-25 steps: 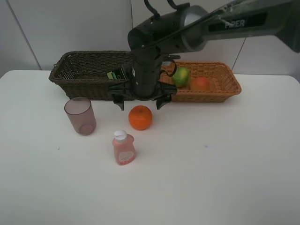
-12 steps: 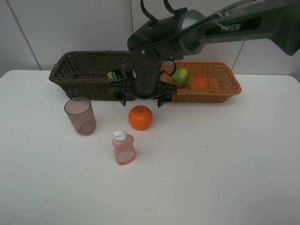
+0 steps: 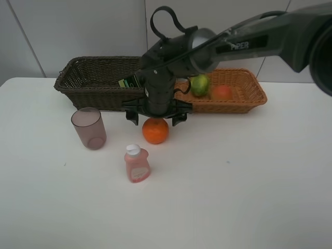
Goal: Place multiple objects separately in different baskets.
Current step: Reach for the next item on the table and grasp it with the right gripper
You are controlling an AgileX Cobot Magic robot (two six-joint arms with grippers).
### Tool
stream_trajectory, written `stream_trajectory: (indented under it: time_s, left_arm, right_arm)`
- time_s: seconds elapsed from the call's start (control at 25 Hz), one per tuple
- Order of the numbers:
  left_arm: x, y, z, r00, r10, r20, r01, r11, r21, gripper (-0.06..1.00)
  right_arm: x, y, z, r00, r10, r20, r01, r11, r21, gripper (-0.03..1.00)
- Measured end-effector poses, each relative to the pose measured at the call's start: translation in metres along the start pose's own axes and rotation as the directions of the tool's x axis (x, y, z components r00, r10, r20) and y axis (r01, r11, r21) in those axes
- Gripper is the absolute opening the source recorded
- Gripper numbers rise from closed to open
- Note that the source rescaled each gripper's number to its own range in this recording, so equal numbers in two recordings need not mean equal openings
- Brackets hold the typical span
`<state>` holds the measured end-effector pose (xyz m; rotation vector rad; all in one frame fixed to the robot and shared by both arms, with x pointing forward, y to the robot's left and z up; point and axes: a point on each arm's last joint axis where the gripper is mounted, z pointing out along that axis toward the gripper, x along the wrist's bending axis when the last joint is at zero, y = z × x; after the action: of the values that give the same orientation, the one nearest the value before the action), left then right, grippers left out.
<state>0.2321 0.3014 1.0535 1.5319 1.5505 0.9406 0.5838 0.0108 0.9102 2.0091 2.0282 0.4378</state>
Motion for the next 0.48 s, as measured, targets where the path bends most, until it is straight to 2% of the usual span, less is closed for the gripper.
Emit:
stream_trajectory:
  time_s: [0.24, 0.48]
  left_arm:
    - [0.0, 0.0, 0.0, 1.0, 0.0, 0.0, 0.0, 1.0, 0.0, 0.97]
    - [0.0, 0.0, 0.0, 1.0, 0.0, 0.0, 0.0, 1.0, 0.0, 0.97]
  right_arm:
    - [0.0026, 0.0015, -0.0001, 0.999, 0.037, -0.029, -0.037, 0.999, -0.016, 0.98]
    - [0.0019, 0.0025, 0.0001, 0.999, 0.027, -0.021, -0.028, 0.999, -0.028, 0.98]
